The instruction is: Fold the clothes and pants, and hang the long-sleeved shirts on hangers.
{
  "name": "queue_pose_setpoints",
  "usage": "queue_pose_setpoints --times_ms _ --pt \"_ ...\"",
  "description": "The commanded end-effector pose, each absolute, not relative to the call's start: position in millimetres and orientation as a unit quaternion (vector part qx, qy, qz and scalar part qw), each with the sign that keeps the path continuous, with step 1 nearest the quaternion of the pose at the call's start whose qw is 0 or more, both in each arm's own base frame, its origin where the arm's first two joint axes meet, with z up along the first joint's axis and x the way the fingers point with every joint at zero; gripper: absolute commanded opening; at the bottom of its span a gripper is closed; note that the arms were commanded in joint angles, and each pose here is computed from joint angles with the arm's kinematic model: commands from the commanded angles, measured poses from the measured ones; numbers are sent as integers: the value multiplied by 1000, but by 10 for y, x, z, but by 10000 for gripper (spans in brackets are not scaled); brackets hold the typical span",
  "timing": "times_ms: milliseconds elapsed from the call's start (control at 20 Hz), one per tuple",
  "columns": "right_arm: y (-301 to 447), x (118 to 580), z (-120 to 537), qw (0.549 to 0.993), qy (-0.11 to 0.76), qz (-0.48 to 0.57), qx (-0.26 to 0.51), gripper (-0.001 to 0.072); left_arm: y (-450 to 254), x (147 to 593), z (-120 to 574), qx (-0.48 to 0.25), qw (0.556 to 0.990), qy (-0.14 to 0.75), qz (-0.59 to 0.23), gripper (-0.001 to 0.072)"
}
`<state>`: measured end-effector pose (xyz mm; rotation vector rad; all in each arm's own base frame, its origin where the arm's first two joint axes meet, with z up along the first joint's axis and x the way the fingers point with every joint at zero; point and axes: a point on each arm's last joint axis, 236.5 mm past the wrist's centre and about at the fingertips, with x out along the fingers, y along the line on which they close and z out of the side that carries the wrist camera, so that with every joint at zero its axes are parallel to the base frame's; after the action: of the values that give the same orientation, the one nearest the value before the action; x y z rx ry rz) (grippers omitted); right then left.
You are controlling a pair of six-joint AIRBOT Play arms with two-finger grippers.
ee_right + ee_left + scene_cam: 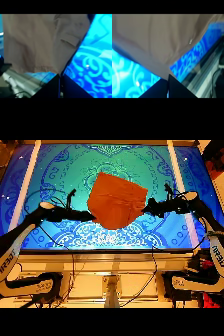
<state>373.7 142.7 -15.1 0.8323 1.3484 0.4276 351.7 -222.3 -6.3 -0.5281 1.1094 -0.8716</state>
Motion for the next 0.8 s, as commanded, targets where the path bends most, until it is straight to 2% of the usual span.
queue_pose_setpoints --times_ms 0,200,300,450,550,650,750 --pt "1671 3985 277 667 537 239 458 10 -2137 4171 833 -237 803 398 -374 3" --pt "1403 4709 577 731 417 186 506 9 -2101 4874 1525 -245 858 296 -341 3" --pt "1252 5069 965 762 354 178 512 9 -2143 5147 1951 -277 863 241 -345 3" --pt "1194 5410 1621 797 286 204 492 9 -2187 5341 2420 -267 872 191 -364 3" --pt "1216 5480 1835 801 276 219 485 9 -2188 5366 2641 -260 875 168 -371 3" --pt "1252 5421 1764 806 300 221 460 10 -2199 5329 2601 -248 874 177 -378 4" --pt "1303 5249 1518 813 350 230 405 11 -2248 5173 2241 -177 870 232 -397 5"
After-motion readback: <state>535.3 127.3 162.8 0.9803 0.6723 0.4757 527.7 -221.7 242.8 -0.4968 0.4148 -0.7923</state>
